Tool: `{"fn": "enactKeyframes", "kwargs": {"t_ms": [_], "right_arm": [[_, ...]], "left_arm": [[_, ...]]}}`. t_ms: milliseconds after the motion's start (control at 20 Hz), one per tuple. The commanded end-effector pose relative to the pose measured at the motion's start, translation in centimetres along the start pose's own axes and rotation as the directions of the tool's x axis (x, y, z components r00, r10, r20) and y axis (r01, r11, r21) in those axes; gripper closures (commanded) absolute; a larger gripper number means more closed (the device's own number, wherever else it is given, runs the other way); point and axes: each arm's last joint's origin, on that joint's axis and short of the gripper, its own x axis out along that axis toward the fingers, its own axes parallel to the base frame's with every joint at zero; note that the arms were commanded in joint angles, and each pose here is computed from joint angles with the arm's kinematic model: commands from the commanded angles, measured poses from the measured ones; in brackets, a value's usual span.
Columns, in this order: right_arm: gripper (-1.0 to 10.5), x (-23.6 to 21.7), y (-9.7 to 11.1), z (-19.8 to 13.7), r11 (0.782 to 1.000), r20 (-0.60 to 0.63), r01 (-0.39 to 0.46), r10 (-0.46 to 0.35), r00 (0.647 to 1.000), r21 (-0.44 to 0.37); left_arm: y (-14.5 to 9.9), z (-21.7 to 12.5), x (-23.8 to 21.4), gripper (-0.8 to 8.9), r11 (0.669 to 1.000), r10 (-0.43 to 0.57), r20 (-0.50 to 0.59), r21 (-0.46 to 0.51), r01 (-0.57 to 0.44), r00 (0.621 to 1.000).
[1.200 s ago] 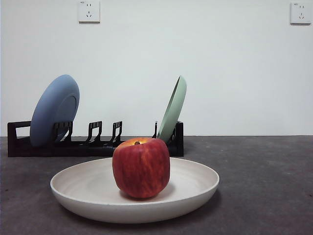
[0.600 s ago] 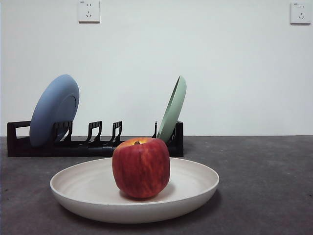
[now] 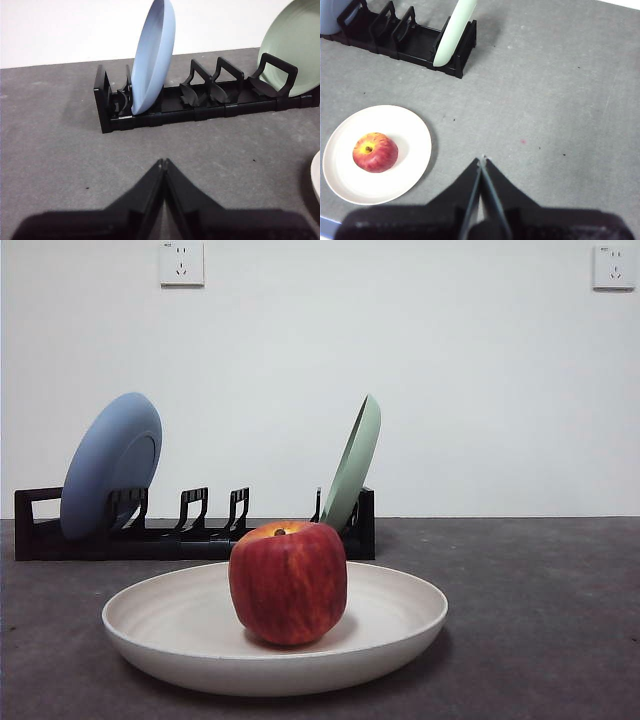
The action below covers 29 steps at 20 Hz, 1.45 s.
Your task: Take the yellow plate from the plate rack,put the plate on the table,take the apple from the table,put the apple in the plate
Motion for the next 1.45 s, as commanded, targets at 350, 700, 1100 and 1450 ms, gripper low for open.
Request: {"fn": "enactKeyframes", "kwargs": {"t_ms": [350,700,1100,1450], "right_arm": [[9.5,0.0,-0.1,-0.1,1.000,-0.015,0.008,-0.008,1.000,0.000],[9.5,0.1,-1.1,-0.3,0.991,0.001,0.125,-0.125,0.992,-0.047],[9.5,9.1,-5.2,-11.6,0.982,0.369,0.164,-0.188,0.910,0.096],[9.5,14.8,-6.0,-20.5,0.945,0.337,0.275,-0.321,0.885,0.178]], "left_arm": [[0.0,-0.6,0.3,8.16,1.000,-0.005,-0.052,-0.011,0.005,0.999],[0.0,-0.9,0.5,8.16,1.000,-0.006,-0.088,-0.014,0.005,0.996],[0.0,-1.0,0.6,8.16,1.000,-0.007,-0.102,-0.015,0.005,0.995],[0.0,-1.0,0.6,8.16,1.000,-0.007,-0.102,-0.015,0.005,0.995]]}}
